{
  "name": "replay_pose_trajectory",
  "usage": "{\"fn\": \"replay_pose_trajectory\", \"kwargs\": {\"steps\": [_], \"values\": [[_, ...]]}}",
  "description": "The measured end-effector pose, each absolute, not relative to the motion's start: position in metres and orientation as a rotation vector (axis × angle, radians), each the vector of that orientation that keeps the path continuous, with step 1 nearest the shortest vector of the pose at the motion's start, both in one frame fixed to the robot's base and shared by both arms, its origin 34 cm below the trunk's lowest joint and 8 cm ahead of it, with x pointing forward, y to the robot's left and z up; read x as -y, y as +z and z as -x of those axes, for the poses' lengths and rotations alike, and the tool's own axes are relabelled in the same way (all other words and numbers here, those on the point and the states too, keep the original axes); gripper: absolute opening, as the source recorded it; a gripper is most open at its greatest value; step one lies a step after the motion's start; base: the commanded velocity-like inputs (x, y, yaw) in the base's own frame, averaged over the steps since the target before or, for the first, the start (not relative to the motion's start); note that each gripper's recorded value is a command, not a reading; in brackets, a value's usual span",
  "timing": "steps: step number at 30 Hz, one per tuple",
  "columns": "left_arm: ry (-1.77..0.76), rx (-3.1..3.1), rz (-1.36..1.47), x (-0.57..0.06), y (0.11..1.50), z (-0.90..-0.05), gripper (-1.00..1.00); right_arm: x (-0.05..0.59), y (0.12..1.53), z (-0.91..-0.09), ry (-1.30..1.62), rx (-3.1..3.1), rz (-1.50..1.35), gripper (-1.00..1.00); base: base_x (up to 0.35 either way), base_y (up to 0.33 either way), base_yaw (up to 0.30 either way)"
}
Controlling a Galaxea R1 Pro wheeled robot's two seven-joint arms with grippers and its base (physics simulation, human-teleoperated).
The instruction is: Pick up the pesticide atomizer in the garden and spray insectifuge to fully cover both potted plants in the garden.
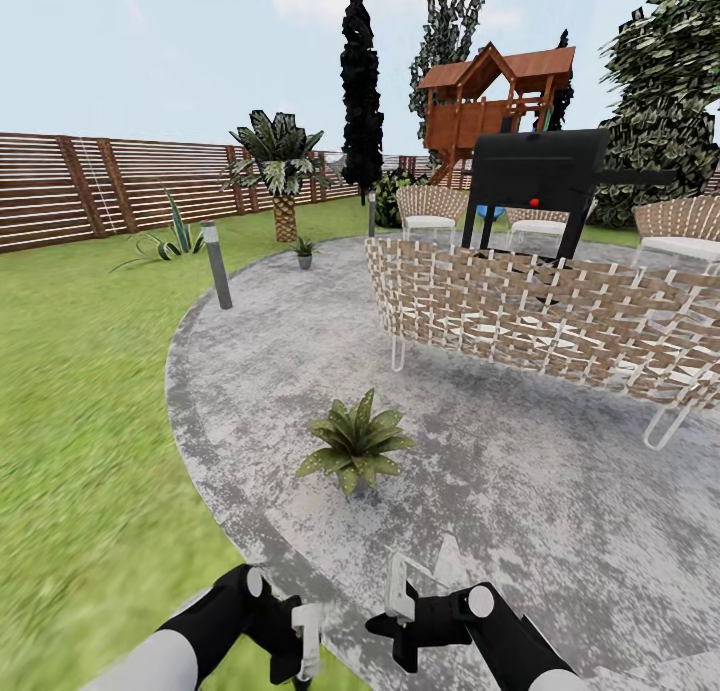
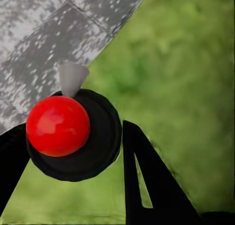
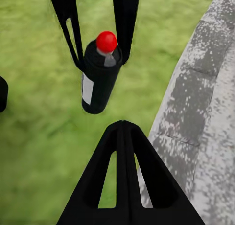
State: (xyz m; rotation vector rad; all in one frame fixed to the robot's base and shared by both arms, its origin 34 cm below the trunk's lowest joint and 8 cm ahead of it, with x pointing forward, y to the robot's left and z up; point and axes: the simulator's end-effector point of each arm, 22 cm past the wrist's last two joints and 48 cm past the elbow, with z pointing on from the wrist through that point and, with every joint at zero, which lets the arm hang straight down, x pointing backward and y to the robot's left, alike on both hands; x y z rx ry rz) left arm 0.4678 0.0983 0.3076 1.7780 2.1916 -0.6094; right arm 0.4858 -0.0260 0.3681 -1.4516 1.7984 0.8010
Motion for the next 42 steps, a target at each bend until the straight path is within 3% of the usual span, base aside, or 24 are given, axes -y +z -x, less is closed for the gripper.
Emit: {"fn": "replay_pose_trajectory", "kwargs": {"steps": [6,7,13,17,21,25,28,31,36,42], "values": [[-0.527,-2.281,-1.778,-0.163,0.295,-0.467,-1.00,0.028,0.367,-0.485,0.801,-1.803,1.453,-1.00,0.000,0.000,0.000],[-0.517,-2.299,-1.775,-0.174,0.292,-0.465,-1.00,0.028,0.366,-0.485,0.801,-1.804,1.454,1.00,0.000,0.000,0.000],[-0.367,-2.434,-1.702,-0.267,0.281,-0.466,-1.00,0.044,0.359,-0.486,0.778,-1.837,1.435,1.00,0.000,0.000,0.000],[-0.242,-2.496,-1.359,-0.275,0.268,-0.488,-1.00,0.089,0.342,-0.522,0.563,-1.933,1.276,1.00,0.000,0.000,0.000],[-0.268,-2.440,-0.903,-0.262,0.276,-0.522,-1.00,0.156,0.325,-0.555,0.372,-2.094,0.846,1.00,0.000,0.000,0.000],[-0.195,-2.464,-0.373,-0.293,0.267,-0.519,-1.00,0.248,0.294,-0.553,0.072,-2.239,0.425,1.00,0.000,0.000,0.000],[-0.109,-2.394,-0.151,-0.315,0.263,-0.503,-1.00,0.284,0.291,-0.541,-0.162,-2.194,0.199,1.00,0.000,0.000,0.000],[0.135,-2.381,-0.001,-0.355,0.259,-0.495,-1.00,0.307,0.304,-0.540,-0.214,-2.116,0.001,1.00,0.000,0.000,0.000],[0.130,-2.387,0.004,-0.341,0.256,-0.493,-1.00,0.297,0.285,-0.516,-0.188,-2.176,-0.008,1.00,0.000,0.000,0.000],[0.129,-2.388,0.004,-0.340,0.256,-0.492,-1.00,0.294,0.240,-0.419,-0.186,-2.321,0.003,1.00,0.000,0.000,0.000]]}}
